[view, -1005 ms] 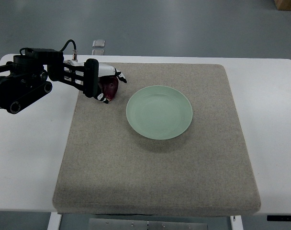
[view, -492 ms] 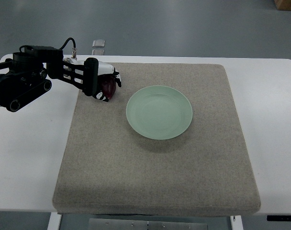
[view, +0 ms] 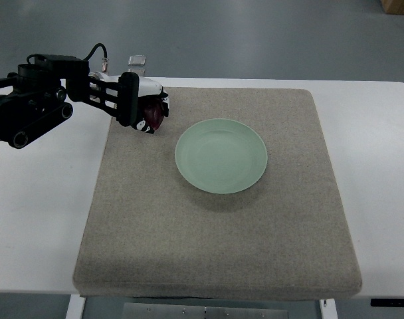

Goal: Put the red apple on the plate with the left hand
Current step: 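Carry the apple with the left hand over the green plate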

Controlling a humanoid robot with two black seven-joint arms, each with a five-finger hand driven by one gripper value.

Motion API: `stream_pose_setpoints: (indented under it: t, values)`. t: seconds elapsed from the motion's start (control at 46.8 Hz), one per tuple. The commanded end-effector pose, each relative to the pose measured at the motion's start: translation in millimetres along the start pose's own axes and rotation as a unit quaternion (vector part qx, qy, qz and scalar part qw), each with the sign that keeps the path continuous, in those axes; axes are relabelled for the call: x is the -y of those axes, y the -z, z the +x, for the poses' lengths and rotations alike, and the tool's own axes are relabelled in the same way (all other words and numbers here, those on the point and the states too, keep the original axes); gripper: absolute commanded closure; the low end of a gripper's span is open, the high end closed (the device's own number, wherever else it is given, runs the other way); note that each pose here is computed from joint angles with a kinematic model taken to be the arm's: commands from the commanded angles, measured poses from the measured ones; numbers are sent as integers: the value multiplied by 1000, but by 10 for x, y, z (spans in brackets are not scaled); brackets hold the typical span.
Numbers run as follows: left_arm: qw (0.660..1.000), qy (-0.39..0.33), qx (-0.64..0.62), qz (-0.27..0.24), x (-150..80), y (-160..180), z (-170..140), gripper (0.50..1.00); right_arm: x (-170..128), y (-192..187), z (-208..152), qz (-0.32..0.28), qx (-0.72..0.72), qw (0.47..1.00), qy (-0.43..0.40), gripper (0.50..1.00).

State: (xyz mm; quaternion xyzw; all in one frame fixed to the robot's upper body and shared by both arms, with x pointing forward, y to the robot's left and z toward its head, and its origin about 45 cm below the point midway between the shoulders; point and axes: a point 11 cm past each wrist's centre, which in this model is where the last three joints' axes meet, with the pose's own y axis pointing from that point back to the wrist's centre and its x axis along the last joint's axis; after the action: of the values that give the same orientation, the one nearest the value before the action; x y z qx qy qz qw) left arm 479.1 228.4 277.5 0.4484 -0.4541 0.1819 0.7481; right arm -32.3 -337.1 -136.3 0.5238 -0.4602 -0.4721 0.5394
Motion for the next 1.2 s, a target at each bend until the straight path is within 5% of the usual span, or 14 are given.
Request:
stream_pose_setpoints:
  t: [0.0, 0.406, 0.791, 0.92, 1.07, 1.176]
  values:
    - [1000, 0, 5, -17, 11, -117, 35, 907, 0, 0, 0, 0, 0, 1000, 0, 536]
    - [991, 8, 31, -128, 124, -929, -11, 907, 0, 0, 0, 0, 0, 1000, 0, 536]
    - [988, 32, 27, -152, 342, -1216, -273, 874, 0, 0, 0, 0, 0, 1000, 0, 536]
    - [988, 33, 26, -151, 351, -1215, -288, 761, 0, 0, 0, 0, 0, 1000, 0, 536]
    - [988, 40, 23, -146, 366, -1176, -354, 722, 0, 0, 0, 0, 0, 1000, 0, 536]
    - [989, 39, 23, -144, 366, -1169, -338, 649, 0, 0, 0, 0, 0, 1000, 0, 536]
